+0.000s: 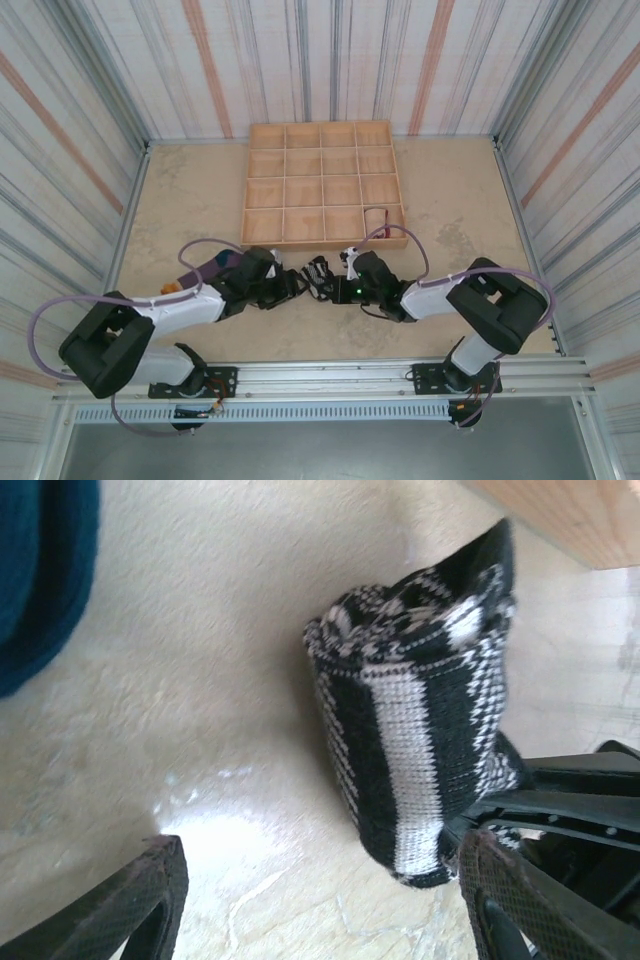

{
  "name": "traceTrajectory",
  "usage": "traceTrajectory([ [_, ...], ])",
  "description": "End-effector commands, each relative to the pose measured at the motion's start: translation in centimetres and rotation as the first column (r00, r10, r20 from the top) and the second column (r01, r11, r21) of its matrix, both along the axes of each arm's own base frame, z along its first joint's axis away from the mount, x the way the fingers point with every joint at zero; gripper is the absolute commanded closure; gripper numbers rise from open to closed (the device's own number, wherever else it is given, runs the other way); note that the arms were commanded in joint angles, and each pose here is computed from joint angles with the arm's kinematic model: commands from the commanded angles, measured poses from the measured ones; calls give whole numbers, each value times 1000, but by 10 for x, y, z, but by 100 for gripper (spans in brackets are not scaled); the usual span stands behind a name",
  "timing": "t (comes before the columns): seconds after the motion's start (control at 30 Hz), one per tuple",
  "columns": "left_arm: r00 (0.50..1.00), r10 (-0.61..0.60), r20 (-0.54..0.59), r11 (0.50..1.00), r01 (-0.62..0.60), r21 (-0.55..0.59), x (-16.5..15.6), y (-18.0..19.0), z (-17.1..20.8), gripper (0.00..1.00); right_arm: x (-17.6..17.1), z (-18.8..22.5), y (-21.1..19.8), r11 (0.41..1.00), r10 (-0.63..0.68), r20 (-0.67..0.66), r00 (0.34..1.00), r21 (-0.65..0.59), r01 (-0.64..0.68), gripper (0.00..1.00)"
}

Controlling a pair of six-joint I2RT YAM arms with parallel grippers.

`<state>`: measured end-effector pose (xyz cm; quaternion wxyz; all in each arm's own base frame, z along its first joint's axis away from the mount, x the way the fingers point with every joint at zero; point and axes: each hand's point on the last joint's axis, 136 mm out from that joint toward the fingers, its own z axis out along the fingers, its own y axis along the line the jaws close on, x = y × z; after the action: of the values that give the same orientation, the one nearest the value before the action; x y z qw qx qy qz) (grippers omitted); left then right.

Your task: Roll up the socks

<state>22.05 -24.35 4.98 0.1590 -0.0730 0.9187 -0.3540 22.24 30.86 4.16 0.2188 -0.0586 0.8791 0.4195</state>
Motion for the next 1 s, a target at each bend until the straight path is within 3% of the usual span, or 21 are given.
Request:
traceTrajectory([
  [0.0, 997, -42, 57, 999, 43, -12, 10, -9, 4, 27, -32, -50, -23, 996, -15, -261, 965, -85, -8, 98],
  [0.3, 996, -55, 64, 998, 56, -24, 32, -30, -7, 35, -25, -65, -32, 997, -67, -380, 923, 16, 79, 98],
  [0.43, 997, -60, 41, 998, 60, -7, 36, -33, -16, 54, -25, -69, -38, 995, -95, -395, 914, 1, 104, 97],
  [0.53, 998, -54, 18, 998, 54, 17, 36, -31, -22, 72, -24, -69, -44, 993, -119, -398, 910, -35, 115, 91],
  [0.63, 998, -61, -1, 997, 61, 53, 34, -28, -27, 84, -23, -64, -48, 992, -122, -384, 915, -77, 100, 77],
  [0.8, 993, -116, -33, 991, 118, 68, 30, -31, -31, 90, -18, -42, -55, 983, -114, -324, 939, -174, 59, 54],
  [0.97, 983, -176, -60, 983, 179, 51, 27, -39, -38, 92, -9, -20, -59, 970, -70, -262, 963, -244, 4, 41],
])
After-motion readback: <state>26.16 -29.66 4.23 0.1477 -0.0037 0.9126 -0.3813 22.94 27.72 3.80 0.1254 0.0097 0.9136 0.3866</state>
